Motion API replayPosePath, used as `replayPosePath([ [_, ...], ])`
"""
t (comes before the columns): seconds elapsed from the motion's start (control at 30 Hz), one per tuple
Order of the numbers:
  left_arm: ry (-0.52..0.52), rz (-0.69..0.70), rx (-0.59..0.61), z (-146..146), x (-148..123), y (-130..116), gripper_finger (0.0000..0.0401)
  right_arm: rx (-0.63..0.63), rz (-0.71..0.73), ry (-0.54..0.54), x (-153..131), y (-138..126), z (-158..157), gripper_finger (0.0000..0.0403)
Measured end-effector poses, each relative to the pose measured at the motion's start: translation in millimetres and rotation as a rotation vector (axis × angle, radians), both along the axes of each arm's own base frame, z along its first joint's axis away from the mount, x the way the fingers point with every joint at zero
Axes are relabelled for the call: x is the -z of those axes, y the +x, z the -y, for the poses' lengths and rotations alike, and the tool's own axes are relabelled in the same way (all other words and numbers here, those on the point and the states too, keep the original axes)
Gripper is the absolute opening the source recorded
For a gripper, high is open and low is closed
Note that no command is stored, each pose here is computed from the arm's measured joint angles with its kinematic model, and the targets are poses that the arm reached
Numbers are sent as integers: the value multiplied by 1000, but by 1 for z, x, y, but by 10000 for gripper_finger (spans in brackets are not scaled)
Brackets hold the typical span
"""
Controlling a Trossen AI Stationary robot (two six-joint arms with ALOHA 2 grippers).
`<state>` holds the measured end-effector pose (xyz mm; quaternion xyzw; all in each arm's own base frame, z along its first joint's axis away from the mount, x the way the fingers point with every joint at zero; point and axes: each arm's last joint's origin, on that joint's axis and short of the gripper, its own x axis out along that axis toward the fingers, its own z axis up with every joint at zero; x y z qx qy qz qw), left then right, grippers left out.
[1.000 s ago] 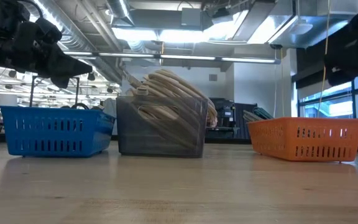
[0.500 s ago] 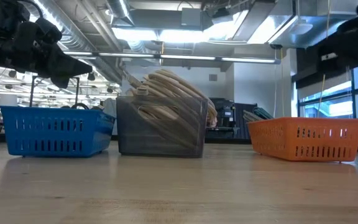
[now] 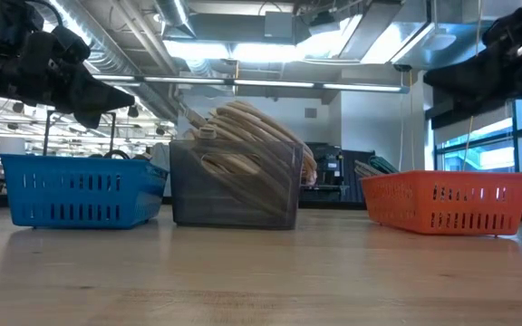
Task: Pick & Place USB Port
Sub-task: Return to Home Position
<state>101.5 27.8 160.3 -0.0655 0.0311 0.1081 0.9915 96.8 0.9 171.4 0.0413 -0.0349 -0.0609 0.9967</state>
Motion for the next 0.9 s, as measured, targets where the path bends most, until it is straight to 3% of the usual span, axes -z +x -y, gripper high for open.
replayPosePath([
  [0.9,0,0,0,0,0,0,1,27,-4,-4,0,0,3,39],
])
